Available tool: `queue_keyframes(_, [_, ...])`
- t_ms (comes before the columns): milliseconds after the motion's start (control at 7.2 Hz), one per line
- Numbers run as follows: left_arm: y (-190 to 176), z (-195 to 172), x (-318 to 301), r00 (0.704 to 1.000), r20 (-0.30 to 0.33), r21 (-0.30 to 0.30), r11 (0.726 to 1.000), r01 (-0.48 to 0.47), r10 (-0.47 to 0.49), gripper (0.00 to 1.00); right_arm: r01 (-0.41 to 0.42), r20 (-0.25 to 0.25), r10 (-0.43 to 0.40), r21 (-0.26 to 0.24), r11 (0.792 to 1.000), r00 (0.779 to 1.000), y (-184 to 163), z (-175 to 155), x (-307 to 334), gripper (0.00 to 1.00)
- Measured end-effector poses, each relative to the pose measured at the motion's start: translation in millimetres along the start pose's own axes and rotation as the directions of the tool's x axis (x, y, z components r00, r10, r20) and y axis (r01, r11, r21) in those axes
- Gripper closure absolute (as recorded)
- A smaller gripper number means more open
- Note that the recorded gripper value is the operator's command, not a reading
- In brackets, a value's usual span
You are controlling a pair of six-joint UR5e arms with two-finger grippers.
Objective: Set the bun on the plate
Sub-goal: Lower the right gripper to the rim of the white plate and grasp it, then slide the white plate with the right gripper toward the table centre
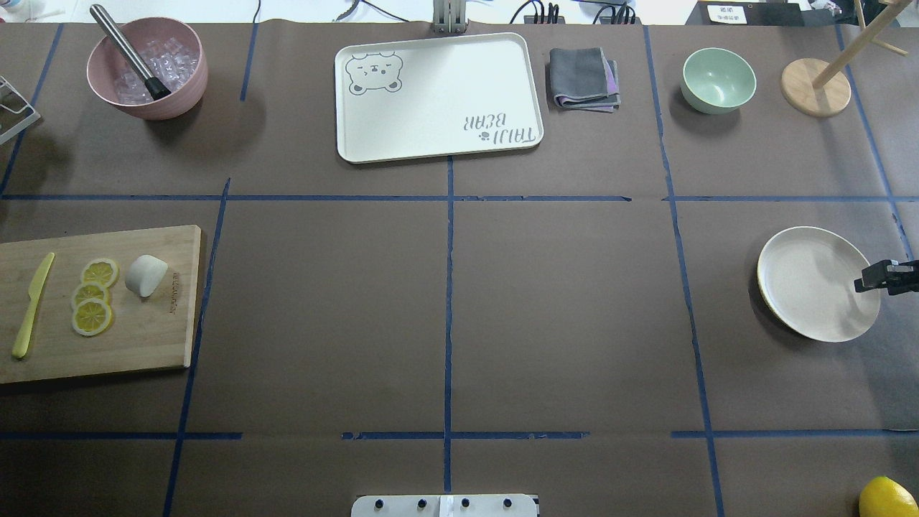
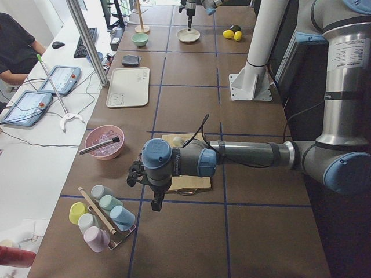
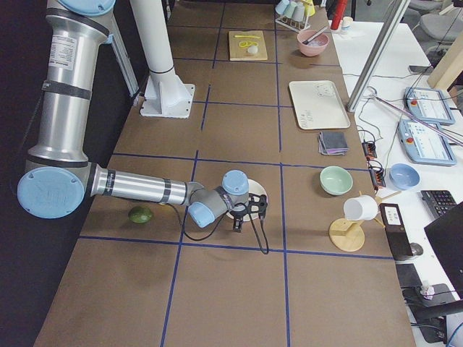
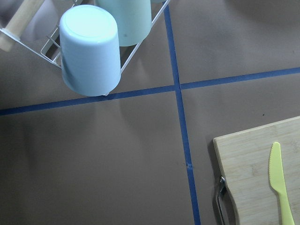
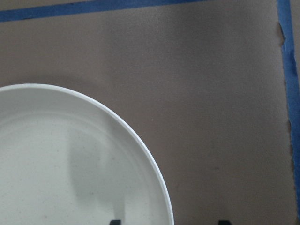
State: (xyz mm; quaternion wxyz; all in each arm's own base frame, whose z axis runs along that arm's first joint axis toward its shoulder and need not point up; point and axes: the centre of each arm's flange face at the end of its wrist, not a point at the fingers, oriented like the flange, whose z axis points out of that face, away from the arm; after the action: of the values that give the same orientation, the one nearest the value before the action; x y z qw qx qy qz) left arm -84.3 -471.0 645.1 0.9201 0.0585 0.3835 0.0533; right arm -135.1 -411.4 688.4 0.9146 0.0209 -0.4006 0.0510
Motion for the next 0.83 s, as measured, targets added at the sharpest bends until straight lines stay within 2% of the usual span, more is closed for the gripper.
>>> queue_keyframes(556, [0, -2, 1, 1.000, 0.001, 0.004, 1.000, -0.002, 0.002, 0.00, 0.012, 0.022, -0.012, 0.008, 1.000, 1.000, -2, -7, -10, 1.00])
queue_keyframes(833, [0, -5, 5, 1.000, 0.002, 0.010, 1.000, -0.007, 0.007, 0.00, 0.011, 0.105, -0.014, 0.028, 1.000, 0.994, -11, -36, -42, 1.00])
